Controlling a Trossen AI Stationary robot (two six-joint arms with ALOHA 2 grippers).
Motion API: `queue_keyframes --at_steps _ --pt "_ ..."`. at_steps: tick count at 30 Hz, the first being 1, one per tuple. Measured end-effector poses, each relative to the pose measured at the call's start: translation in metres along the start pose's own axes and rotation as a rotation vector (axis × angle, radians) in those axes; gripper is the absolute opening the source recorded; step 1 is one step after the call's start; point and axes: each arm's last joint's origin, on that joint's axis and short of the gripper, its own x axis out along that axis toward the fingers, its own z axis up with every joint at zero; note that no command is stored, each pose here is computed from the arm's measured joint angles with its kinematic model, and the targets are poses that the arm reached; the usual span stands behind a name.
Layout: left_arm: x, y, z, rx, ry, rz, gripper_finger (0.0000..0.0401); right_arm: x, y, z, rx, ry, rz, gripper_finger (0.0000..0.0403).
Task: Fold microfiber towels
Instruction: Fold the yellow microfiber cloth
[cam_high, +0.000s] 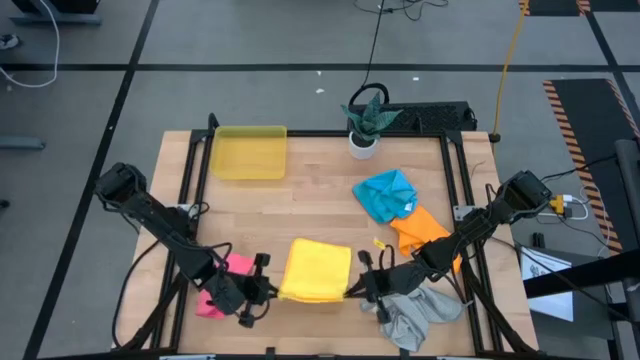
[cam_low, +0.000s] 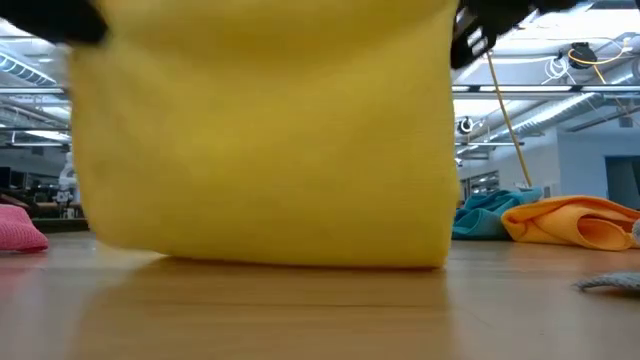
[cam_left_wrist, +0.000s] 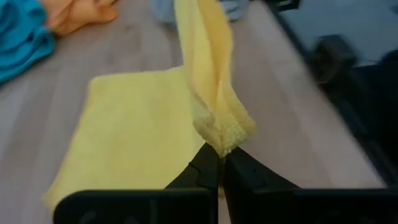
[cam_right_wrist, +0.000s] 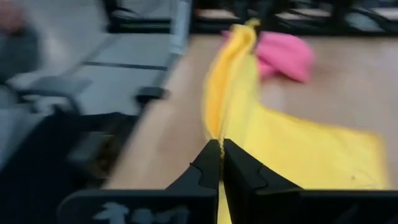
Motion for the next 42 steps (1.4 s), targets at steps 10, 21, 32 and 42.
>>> queue_keyframes --at_steps 10,21,32,42 --pt "0.025 0.059 -0.034 -0.178 0.027 0.211 0.0008 0.003 -0.046 -0.021 0.168 0.095 -0.303 0.0" --pt "0.031 0.081 -0.035 -0.262 -0.036 0.198 0.0008 -0.001 -0.056 -0.031 0.209 0.134 -0.257 0.0" --pt "0.023 0.045 -0.019 -0.213 -0.182 -0.173 0.0012 -0.014 -0.012 -0.011 0.193 0.017 0.129 0.0" --pt "0.029 0.067 -0.032 -0.305 -0.059 0.044 0.002 -0.013 -0.041 -0.031 0.286 0.054 -0.109 0.0"
